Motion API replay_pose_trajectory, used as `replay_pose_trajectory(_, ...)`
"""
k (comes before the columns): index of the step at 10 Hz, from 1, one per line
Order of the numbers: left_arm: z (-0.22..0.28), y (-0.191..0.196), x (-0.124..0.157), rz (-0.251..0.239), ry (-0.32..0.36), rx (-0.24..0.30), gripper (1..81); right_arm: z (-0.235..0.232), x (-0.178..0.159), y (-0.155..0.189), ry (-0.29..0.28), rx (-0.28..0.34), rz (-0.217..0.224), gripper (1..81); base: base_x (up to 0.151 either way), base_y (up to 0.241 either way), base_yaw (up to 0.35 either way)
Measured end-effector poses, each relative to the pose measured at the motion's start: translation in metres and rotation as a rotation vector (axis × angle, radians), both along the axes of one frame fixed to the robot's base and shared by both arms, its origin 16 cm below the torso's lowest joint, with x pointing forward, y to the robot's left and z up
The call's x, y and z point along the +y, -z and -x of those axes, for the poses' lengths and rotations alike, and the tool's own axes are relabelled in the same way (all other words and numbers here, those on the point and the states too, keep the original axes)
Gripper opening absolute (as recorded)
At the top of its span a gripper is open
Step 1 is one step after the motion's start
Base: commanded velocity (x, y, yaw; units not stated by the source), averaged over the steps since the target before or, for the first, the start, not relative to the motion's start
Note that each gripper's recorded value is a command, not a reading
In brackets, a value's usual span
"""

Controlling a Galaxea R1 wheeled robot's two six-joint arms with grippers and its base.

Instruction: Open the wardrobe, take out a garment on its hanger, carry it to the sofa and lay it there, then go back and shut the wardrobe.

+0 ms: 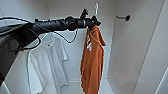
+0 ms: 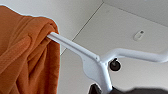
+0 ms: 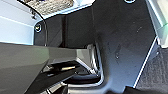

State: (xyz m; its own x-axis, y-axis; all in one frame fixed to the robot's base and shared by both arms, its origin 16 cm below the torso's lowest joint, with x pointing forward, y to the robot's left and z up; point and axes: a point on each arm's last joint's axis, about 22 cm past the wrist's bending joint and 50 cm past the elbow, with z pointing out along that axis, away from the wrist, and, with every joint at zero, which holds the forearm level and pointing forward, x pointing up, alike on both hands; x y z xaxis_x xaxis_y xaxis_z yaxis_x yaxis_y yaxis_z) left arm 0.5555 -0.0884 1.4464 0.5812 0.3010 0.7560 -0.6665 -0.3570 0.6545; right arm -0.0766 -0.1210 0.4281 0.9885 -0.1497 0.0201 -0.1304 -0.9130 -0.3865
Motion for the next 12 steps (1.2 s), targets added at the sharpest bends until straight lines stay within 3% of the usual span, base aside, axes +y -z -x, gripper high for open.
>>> replay_pose_trajectory(2, 0.014, 0.014, -0.013, -0.03, 0.031, 0.012, 1.0, -0.001, 0.0, 0.0, 0.0, -0.001, 0.0, 81.1, 0.0, 0.0, 0.0)
replay_pose_trajectory(5, 0.061, 0.062, -0.056, -0.077, 0.16, 0.056, 1.0, -0.003, 0.0, 0.0, 0.004, -0.011, -0.001, 81.1, 0.0, 0.0, 0.0)
replay_pose_trajectory(8, 0.097, 0.092, -0.073, -0.049, 0.275, 0.091, 1.0, -0.004, 0.001, 0.0, 0.004, -0.012, -0.002, 81.1, 0.0, 0.0, 0.0)
replay_pose_trajectory(12, 0.097, 0.086, -0.037, 0.047, 0.3, 0.076, 1.0, -0.006, 0.0, 0.0, 0.004, -0.015, -0.002, 81.1, 0.0, 0.0, 0.0)
